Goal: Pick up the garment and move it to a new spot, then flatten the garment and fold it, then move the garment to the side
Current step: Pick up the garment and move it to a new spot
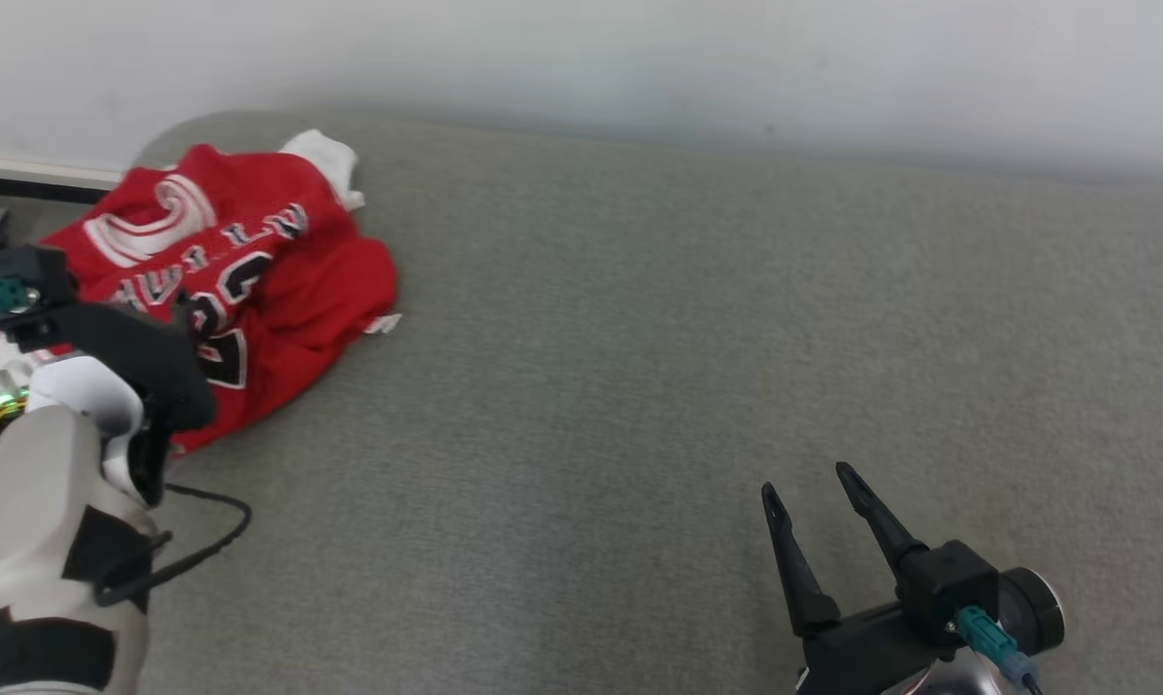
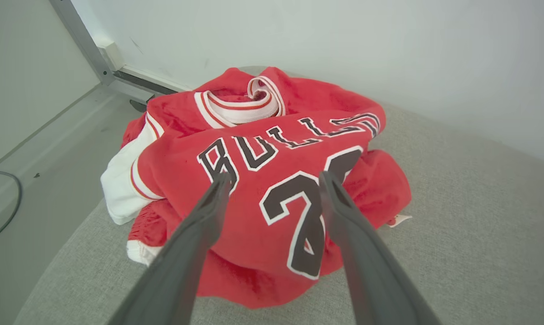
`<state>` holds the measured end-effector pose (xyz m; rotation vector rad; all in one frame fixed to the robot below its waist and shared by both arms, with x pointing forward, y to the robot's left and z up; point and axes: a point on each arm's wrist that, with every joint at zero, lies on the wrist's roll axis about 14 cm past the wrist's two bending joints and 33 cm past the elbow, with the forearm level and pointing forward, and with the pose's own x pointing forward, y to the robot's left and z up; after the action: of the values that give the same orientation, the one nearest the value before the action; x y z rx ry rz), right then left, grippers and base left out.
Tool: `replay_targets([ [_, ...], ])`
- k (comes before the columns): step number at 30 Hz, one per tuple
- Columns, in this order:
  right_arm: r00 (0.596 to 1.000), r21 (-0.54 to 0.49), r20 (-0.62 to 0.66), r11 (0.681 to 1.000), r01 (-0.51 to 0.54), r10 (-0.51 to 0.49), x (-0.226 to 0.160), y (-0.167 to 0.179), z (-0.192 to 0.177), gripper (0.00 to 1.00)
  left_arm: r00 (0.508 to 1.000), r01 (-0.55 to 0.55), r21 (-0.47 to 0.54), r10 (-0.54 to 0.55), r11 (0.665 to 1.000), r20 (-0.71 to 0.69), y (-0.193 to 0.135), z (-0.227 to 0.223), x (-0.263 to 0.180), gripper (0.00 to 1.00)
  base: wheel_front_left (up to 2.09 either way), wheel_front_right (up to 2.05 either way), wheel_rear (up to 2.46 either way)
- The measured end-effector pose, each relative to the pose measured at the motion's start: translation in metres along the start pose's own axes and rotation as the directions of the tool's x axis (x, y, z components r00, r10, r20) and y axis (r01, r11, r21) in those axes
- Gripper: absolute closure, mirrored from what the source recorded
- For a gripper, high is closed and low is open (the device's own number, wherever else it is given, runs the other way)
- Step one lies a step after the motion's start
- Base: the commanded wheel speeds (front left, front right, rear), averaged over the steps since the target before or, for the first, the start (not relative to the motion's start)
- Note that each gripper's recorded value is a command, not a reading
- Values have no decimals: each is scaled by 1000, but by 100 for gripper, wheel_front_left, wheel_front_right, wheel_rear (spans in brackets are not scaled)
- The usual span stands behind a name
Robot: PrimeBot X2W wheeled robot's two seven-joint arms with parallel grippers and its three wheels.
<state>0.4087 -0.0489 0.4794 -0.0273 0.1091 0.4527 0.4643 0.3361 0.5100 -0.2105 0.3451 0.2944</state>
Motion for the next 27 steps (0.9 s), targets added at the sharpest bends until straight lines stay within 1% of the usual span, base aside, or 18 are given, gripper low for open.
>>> replay_targets([
  [6, 998, 15, -43, 999, 49, -48, -7, -16, -15, 0, 992, -20, 58, 27, 998, -120, -5, -27, 29, 0, 0, 0, 0],
  [9, 995, 23, -72, 997, 67, -65, -10, -22, -24, 0, 981, -36, 95, 53, 995, -185, -5, -45, 40, 0, 0, 0, 0],
  [14, 991, 37, -100, 995, 98, -94, -13, -32, -35, 0, 958, -74, 121, 104, 990, -267, -1, -70, 52, 0, 0, 0, 0],
  [15, 990, 39, -105, 994, 103, -98, -13, -33, -37, 0, 956, -72, 126, 104, 989, -275, -2, -73, 55, 50, 0, 0, 0],
  [16, 989, 40, -110, 993, 108, -103, -14, -35, -39, 0, 953, -70, 130, 105, 989, -284, -4, -76, 57, 61, 0, 0, 0],
  [17, 988, 41, -114, 993, 113, -108, -14, -37, -40, 0, 950, -70, 136, 107, 988, -292, -5, -77, 59, 100, 0, 0, 0],
  [22, 988, 62, -99, 991, 122, -115, -15, -39, -38, 0, 941, -48, 157, 97, 987, -324, -7, -78, 58, 100, 0, 0, 0],
  [27, 993, 91, -56, 990, 108, -104, -13, -34, -28, 0, 963, -36, 143, 72, 989, -260, -5, -40, 54, 100, 0, 0, 0],
])
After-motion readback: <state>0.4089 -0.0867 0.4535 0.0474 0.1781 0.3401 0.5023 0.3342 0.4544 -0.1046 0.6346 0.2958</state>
